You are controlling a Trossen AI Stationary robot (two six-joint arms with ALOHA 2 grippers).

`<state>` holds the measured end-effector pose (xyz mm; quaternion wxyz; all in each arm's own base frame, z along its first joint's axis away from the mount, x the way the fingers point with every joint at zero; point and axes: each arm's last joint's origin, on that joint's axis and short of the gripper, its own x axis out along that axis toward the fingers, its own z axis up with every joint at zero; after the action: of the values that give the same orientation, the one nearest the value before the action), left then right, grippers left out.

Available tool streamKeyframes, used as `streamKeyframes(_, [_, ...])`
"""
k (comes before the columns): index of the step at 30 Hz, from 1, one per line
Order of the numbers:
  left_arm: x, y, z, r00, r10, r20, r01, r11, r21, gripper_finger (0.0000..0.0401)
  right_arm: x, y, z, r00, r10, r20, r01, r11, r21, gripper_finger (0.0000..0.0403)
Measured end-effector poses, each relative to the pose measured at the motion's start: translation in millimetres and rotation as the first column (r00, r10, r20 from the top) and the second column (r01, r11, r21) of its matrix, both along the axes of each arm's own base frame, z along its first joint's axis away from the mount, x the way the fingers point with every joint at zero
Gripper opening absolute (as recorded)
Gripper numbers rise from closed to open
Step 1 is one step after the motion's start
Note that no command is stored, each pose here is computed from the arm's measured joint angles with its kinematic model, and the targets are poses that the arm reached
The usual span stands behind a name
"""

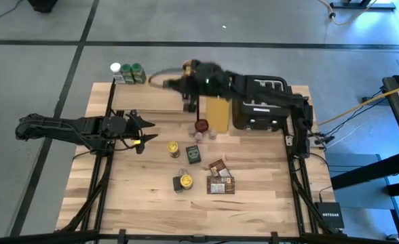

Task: Shelf spices
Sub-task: Put the center black seasoning can on the shelf

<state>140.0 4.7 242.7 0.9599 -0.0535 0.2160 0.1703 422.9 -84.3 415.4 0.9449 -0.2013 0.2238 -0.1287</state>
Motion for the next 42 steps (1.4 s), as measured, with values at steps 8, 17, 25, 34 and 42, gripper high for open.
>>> streamKeyframes(8, [0, 0, 0, 1.000, 0.000, -0.001, 0.000, 1.000, 0.001, 0.0225, 22, -33, -34, 0.998, 0.061, -0.015, -0.059, 0.995, 0.083, 0.0132])
streamKeyframes(17, [0, 0, 0, 1.000, 0.007, 0.004, -0.007, 1.000, -0.015, 0.0225, 38, -36, -68, 0.989, 0.098, -0.111, -0.086, 0.990, 0.111, 0.0132])
streamKeyframes(25, [0, 0, 0, 1.000, 0.017, 0.016, -0.016, 0.999, -0.032, 0.0225, 46, -38, -90, 0.978, 0.104, -0.178, -0.079, 0.986, 0.144, 0.0142])
streamKeyframes(34, [0, 0, 1, 0.999, 0.027, 0.026, -0.025, 0.999, -0.045, 0.0225, 55, -42, -113, 0.969, 0.071, -0.235, -0.039, 0.990, 0.136, 0.0150])
streamKeyframes(42, [1, 0, 3, 0.999, 0.023, 0.047, -0.021, 0.999, -0.037, 0.0225, 57, -47, -118, 0.966, 0.009, -0.257, 0.017, 0.995, 0.096, 0.0152])
